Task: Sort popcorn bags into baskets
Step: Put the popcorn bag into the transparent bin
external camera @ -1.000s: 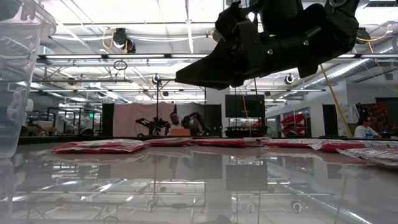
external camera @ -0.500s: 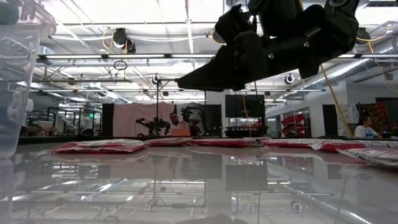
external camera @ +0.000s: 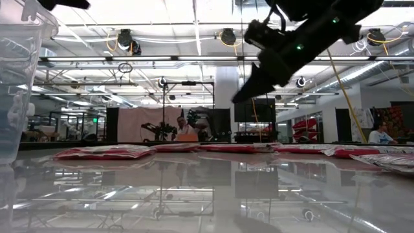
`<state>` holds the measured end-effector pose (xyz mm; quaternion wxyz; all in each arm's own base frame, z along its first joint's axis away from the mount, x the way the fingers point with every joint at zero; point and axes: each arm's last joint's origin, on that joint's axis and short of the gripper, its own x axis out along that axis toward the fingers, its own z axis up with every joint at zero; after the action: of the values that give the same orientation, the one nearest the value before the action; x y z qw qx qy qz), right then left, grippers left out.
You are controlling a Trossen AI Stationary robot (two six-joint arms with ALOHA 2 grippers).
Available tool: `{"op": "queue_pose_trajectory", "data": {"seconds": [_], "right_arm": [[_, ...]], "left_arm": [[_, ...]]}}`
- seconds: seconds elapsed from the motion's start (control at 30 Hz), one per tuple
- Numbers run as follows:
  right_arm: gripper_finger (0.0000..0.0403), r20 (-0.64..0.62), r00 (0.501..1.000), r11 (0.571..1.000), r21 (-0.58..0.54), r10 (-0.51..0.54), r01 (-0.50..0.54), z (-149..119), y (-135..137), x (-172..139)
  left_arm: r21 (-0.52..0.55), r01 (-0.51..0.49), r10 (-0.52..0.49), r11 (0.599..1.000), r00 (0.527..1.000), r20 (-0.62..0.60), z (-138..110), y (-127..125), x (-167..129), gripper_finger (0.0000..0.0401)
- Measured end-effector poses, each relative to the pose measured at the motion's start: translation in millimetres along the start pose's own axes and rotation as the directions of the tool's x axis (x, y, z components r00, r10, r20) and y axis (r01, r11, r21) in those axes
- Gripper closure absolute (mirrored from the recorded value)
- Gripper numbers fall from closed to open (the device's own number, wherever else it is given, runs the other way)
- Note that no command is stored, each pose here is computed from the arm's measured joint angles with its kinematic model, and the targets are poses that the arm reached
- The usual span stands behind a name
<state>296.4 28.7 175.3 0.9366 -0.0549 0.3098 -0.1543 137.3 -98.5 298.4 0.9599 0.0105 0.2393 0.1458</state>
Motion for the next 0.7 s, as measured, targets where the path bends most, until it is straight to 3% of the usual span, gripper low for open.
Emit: {"op": "queue_pose_trajectory", "data": {"seconds": [0.17, 0.37, 0.57, 0.7], "right_arm": [[0.0284, -0.112, 0.988, 0.993, 0.019, -0.11, 0.113, -7.1, -13.0, -13.3], [0.0284, -0.154, 0.977, 0.984, 0.078, -0.15, 0.163, -8.5, -31.9, -8.8], [0.0284, -0.182, 0.975, 0.977, 0.149, -0.126, 0.155, -10.7, -53.2, -0.8], [0.0284, -0.22, 0.975, 0.961, 0.263, -0.026, 0.085, -16.4, -75.1, 6.2]], "left_arm": [[0.002, -0.097, 0.097, 0.995, 0.995, 0.001, 7.7, 1.7, 22.3, 0.0272], [0.082, -0.17, 0.17, 0.982, 0.985, 0.004, 14.7, -5.2, 54.9, 0.0272], [0.103, -0.173, 0.177, 0.98, 0.984, -0.025, 19.3, -3.9, 84.0, 0.0272], [0.06, -0.123, 0.126, 0.991, 0.99, -0.057, 21.2, -1.0, 98.4, 0.0272]]}}
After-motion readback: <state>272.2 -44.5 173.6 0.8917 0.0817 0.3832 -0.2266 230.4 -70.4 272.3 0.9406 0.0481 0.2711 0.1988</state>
